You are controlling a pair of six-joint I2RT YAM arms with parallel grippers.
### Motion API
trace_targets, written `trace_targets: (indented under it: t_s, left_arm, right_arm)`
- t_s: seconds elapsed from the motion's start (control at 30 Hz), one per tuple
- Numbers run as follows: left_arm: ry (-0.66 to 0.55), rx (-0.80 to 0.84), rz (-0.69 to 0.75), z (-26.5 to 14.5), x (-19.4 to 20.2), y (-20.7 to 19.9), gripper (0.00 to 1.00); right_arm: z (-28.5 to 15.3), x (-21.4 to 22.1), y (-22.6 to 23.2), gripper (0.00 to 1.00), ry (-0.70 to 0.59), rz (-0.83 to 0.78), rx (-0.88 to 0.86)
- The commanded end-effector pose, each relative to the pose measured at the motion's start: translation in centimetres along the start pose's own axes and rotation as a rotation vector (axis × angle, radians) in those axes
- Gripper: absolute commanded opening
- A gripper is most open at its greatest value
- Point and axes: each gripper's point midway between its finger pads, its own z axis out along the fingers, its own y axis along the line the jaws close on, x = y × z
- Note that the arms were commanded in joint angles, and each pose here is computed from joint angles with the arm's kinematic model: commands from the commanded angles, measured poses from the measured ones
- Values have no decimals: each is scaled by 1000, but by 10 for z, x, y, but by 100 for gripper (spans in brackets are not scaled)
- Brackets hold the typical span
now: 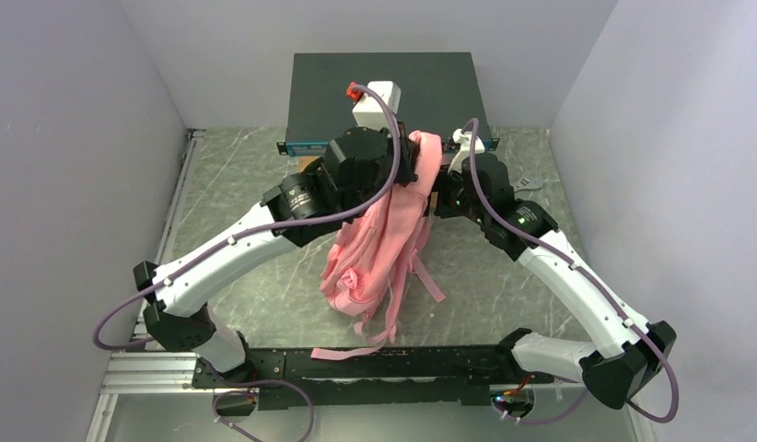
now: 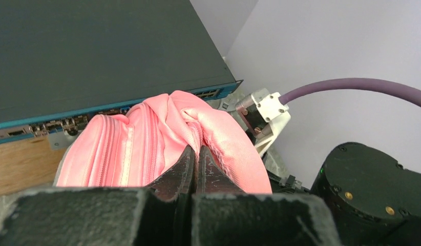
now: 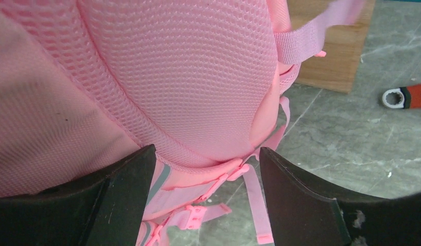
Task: Pack the student bag
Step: Adjust the student bag at the center of the board, then reset both arms
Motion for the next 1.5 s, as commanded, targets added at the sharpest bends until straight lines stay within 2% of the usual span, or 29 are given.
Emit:
trace_targets:
  t_s: [0.0,0.13,0.23,0.33,0.37,0.5,0.57,0.67,1.03,1.23,1.43,1.47]
  left_arm:
    - [-173,390,-336,-63,-72,-95,0]
    - [-131,411,-372,-74,-55,-109,0]
    - [-165,449,-313,-93,-60,-132,0]
    - [-134,466,-268,-100,-51,-136,0]
    - [-127,452,-248,-104,-51,-129,6]
    - [-99,364,-156,-113,-30,-83,66]
    - [-57,313,-106,-115,-18,-57,82]
    - [-7,231,-10,-121,0,-16,99]
    - [-62,43,130,-183,-8,103,100]
    - [-65,70,151,-199,-6,119,100]
    - [-68,-45,195,-209,-8,150,100]
    - [-71,-60,202,-212,-10,155,100]
  right_arm:
    - [-32,-57,67,78,-155,-107,-309]
    - [-37,-57,76,78,-149,-179,-374]
    - [-46,-60,80,79,-159,-220,-403]
    - [-51,-53,77,81,-140,-236,-405]
    - [-50,-47,76,81,-124,-229,-404]
    - [-49,-23,72,82,-76,-152,-416]
    - [-49,-13,71,82,-61,-111,-427]
    - [-49,-3,74,82,-38,-73,-454]
    - [-39,6,57,83,2,-33,-351]
    - [-36,11,38,83,7,-48,-253]
    - [-60,-1,12,86,-38,-70,-113]
    - [-66,-6,3,90,-64,-68,-63]
